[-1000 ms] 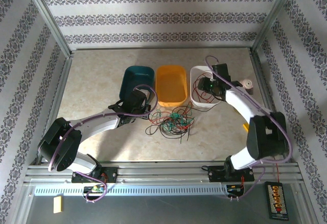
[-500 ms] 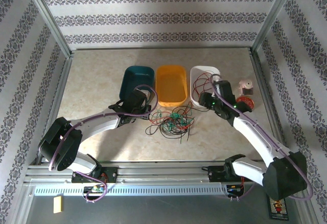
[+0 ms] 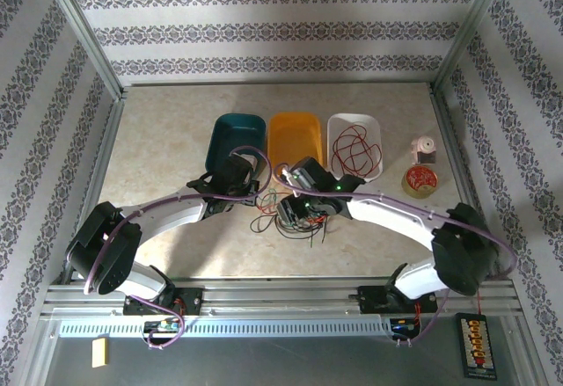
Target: Untangle the cables
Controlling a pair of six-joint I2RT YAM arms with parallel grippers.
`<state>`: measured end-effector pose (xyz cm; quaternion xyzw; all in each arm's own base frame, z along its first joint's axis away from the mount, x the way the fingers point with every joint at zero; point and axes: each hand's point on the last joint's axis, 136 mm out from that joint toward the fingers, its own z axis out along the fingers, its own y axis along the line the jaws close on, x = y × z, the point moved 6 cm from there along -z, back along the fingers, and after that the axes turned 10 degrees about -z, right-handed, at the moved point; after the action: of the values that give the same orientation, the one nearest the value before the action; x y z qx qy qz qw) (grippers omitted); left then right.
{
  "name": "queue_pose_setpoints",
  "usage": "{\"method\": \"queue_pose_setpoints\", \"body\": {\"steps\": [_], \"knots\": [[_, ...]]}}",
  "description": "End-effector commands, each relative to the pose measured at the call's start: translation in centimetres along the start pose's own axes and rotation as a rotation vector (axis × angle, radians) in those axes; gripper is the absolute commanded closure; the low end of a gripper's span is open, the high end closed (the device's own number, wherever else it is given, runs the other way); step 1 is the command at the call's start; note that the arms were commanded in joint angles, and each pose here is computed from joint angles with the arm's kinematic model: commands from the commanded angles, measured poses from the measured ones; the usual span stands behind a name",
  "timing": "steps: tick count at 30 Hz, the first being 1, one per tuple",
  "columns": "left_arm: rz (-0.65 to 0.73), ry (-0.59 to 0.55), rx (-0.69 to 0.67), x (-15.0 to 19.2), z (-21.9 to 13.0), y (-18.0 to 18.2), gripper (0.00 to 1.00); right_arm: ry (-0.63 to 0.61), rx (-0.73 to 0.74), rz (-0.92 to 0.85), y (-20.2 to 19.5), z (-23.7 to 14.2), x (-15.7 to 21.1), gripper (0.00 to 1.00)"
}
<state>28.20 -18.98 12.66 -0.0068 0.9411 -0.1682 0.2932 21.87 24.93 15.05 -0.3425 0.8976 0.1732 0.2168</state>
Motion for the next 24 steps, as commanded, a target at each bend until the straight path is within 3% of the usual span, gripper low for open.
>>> {"method": "queue_pose_setpoints", "body": {"steps": [1, 9, 18, 21, 24], "knots": [[-0.022, 0.002, -0.047, -0.2, -0.2, 0.6, 1.00, 0.006, 0.023, -0.102, 0.4, 0.2, -1.5, 0.43], [-0.021, 0.005, -0.059, -0.1, -0.1, 0.7, 1.00, 0.153, 0.071, -0.200, 0.0, 2.6, -1.5, 0.39], [-0.020, 0.017, -0.067, 0.0, 0.1, 0.8, 1.00, 0.205, 0.012, -0.227, 0.1, 4.8, -1.3, 0.41], [-0.024, 0.013, -0.065, -0.1, 0.0, 0.8, 1.00, 0.215, -0.002, -0.220, 0.2, 5.5, -1.2, 0.51], [-0.026, 0.010, -0.070, 0.0, -0.2, 0.9, 1.00, 0.192, 0.010, -0.215, 0.0, 5.3, -1.6, 0.81]]}}
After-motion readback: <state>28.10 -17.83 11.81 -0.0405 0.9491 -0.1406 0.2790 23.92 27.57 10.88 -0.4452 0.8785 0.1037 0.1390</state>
